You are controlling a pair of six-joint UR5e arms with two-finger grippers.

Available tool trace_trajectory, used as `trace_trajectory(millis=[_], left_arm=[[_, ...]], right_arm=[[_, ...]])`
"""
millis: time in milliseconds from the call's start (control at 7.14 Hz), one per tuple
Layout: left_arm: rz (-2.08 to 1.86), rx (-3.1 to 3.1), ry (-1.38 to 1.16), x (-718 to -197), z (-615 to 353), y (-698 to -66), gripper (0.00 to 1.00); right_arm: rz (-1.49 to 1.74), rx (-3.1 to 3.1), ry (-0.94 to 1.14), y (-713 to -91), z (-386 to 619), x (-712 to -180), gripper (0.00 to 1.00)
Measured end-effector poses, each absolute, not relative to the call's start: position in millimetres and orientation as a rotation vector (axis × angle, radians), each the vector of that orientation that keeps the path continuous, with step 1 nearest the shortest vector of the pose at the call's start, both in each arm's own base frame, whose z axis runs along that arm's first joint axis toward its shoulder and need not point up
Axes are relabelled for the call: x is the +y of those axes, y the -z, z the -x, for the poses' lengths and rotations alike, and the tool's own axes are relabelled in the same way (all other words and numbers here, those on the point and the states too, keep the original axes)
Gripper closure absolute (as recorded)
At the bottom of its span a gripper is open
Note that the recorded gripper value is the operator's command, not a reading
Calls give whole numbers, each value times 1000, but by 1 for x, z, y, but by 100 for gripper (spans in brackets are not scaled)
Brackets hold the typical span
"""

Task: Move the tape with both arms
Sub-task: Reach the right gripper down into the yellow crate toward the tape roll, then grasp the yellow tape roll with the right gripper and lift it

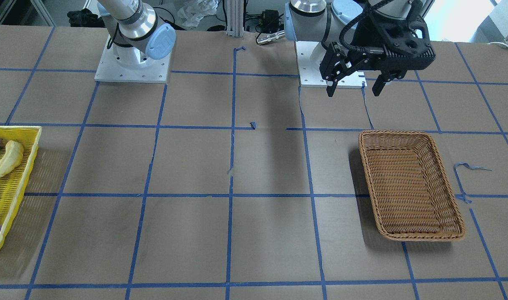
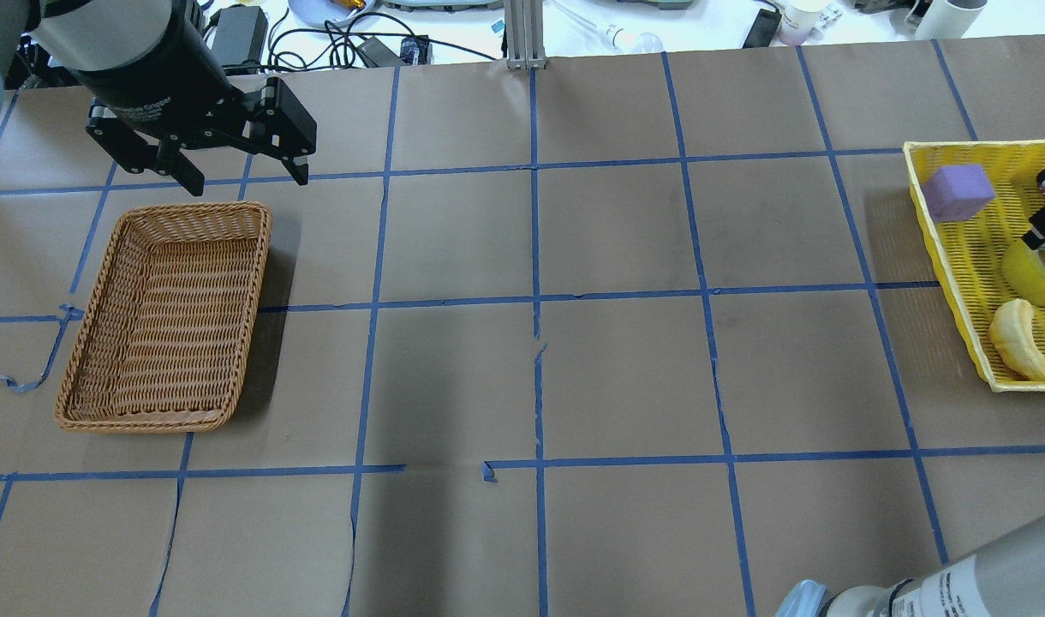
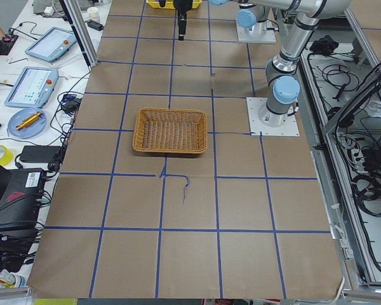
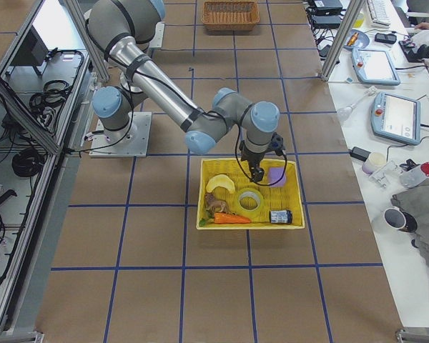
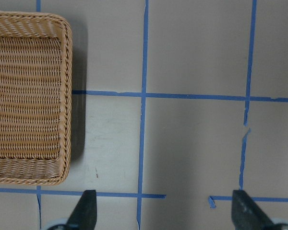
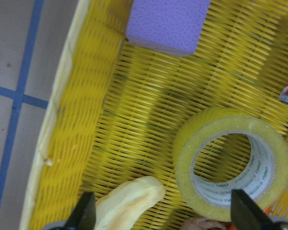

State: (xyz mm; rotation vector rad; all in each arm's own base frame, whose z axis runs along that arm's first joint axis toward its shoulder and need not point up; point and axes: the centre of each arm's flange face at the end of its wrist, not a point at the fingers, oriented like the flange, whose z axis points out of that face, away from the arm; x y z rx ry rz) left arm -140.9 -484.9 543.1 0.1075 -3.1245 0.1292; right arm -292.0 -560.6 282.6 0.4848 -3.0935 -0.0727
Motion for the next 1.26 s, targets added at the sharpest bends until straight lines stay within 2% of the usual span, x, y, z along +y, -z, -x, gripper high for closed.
trace_trajectory(millis=[280,420,560,700,1260], left_arm=[[-97,-3123,-113,-490,145,-537,0],[-90,-3124,-100,-487,146,-533,0],[-83,-3126,-95,-484,146,-530,0],[-78,-3127,-95,-483,146,-528,0],[-73,-3124,-102,-481,146,-528,0]], right_arm=[[-467,-3089,105,-233,316,-564,0],[-451,-3104,119,-214,326,-560,32],[-442,-3119,131,-202,328,-557,73],[-434,-3131,141,-195,327,-554,100],[-422,-3115,122,-217,324,-553,100]])
